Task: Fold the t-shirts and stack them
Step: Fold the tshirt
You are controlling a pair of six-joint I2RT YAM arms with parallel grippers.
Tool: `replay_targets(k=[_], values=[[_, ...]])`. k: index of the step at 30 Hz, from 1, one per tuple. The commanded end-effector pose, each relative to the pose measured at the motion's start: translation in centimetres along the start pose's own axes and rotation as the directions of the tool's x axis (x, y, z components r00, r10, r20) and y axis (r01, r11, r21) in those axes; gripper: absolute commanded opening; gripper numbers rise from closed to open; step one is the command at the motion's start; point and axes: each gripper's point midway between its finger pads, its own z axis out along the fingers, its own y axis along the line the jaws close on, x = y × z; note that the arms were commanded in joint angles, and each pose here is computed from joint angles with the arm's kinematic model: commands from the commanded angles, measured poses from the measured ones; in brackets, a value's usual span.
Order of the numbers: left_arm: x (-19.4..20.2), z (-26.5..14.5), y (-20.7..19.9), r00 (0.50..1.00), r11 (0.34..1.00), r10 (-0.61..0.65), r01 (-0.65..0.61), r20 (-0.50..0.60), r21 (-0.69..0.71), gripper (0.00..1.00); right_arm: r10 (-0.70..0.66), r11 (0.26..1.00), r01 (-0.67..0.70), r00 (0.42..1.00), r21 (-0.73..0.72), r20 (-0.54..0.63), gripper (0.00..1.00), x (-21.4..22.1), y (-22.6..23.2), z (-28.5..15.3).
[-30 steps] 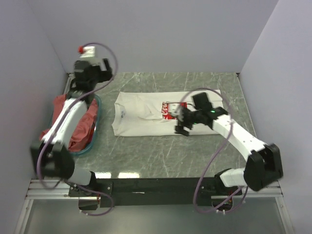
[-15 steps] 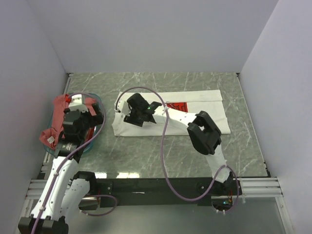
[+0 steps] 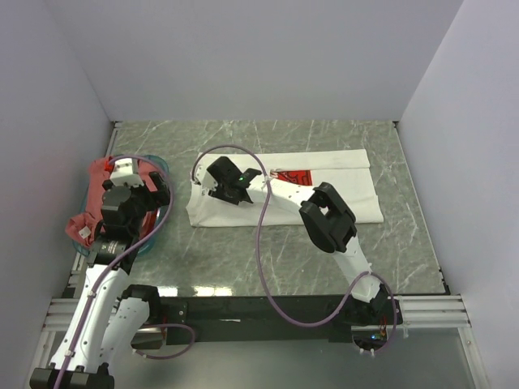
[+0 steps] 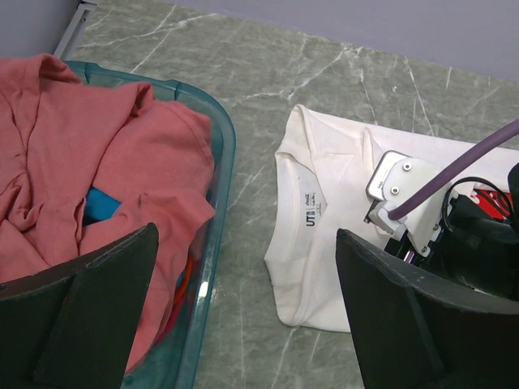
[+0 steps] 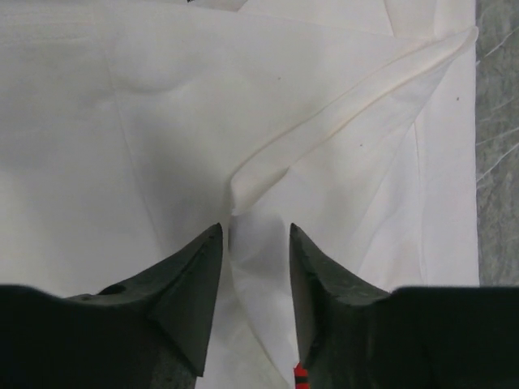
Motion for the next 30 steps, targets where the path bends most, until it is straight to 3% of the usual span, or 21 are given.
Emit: replay_targets(k=[1,6,11,18,20,23,24,26,30], values=[[-2.1,-0.4,-0.5,0.998,1.000,-0.013,0.012,0.061,0.016,0.95,0.015,1.000,-0.015,1.000,0.014,0.002,0.44,-0.6,-0.4,0.1],[-2.0,-0.3,-0.6,0.998,1.000,-0.012,0.011,0.056,0.020,0.95,0.033,0.998,-0.033,0.999,0.055,0.005,0.19,-0.5,-1.8,-0.2],[-1.9,-0.2,-0.5,0.999,1.000,-0.009,0.009,0.051,0.014,0.95,0.131,0.978,-0.137,0.990,0.157,0.048,0.00,-0.7,-7.3,-2.0],[-1.8,-0.2,-0.5,0.999,1.000,-0.008,0.007,0.049,0.015,0.95,0.292,0.916,-0.290,0.956,0.277,0.036,0.01,4.6,-15.3,-3.3],[-1.9,-0.2,-0.5,0.999,1.000,-0.008,0.007,0.050,0.017,0.95,0.334,0.898,-0.322,0.942,0.299,0.010,0.08,7.1,-16.9,-3.3],[-1.7,-0.1,-0.5,0.999,1.000,-0.007,0.006,0.045,0.015,0.95,0.388,0.872,-0.365,0.921,0.325,-0.009,0.33,9.7,-18.3,-3.7],[-1.7,0.0,-0.5,0.999,1.000,-0.007,0.006,0.043,0.016,0.95,0.403,0.866,-0.383,0.915,0.322,0.005,0.58,9.7,-18.6,-4.3],[-1.7,0.0,-0.5,0.999,1.000,-0.007,0.006,0.043,0.016,0.95,0.411,0.883,-0.403,0.911,0.241,0.018,0.84,9.9,-17.5,-4.5],[-1.5,0.1,-0.5,0.999,1.000,-0.006,0.005,0.037,0.013,0.95,0.436,0.886,-0.442,0.897,0.138,0.079,0.88,8.9,-16.3,-6.7]])
